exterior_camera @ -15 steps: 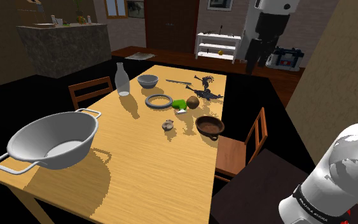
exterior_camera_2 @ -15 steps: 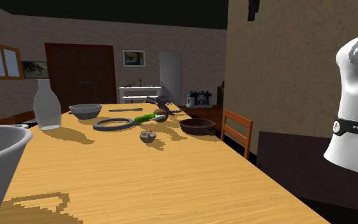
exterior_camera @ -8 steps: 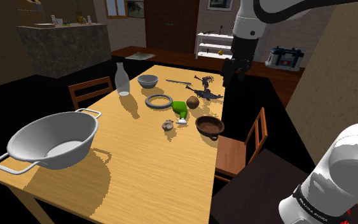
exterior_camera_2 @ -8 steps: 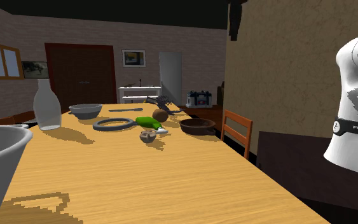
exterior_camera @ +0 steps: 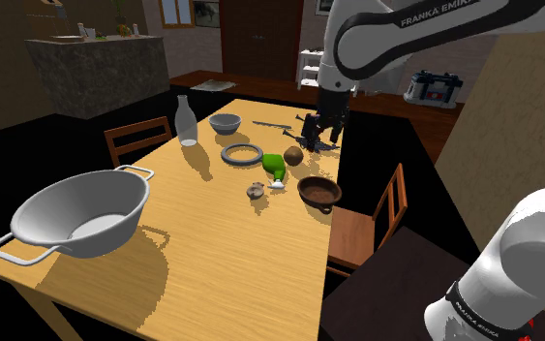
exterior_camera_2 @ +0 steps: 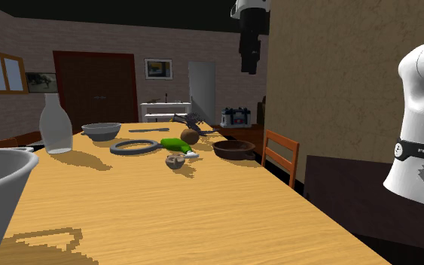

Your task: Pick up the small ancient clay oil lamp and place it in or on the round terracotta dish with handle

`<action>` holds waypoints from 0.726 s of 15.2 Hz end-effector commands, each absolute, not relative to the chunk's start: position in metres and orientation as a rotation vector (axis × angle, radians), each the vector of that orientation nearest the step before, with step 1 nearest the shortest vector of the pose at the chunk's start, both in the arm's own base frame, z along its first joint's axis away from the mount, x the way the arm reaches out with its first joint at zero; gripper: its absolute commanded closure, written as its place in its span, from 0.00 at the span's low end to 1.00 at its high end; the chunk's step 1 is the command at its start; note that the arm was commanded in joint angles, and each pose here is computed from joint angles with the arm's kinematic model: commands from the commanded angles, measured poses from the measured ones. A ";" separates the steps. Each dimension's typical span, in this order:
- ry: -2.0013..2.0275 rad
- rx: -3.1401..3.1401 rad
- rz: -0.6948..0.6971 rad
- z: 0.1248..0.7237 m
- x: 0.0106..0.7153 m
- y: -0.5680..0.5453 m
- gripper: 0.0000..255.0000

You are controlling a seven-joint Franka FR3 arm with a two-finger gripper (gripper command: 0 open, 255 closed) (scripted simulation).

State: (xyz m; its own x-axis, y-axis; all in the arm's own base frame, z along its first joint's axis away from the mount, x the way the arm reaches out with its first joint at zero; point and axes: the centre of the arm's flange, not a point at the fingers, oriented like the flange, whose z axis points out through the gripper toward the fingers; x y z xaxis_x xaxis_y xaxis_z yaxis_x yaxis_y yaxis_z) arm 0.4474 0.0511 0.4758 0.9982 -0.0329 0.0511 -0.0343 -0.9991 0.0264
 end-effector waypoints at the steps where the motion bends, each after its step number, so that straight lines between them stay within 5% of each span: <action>1: -0.075 3.118 0.079 0.454 0.464 0.058 0.00; 11: -0.186 3.136 0.069 0.358 0.553 0.077 0.00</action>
State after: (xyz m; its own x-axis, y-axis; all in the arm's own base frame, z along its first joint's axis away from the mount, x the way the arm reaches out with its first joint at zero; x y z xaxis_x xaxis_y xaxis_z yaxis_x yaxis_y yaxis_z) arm 0.5422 0.0776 0.3707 0.9929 -0.1104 0.0439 -0.1105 -0.9939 -0.0007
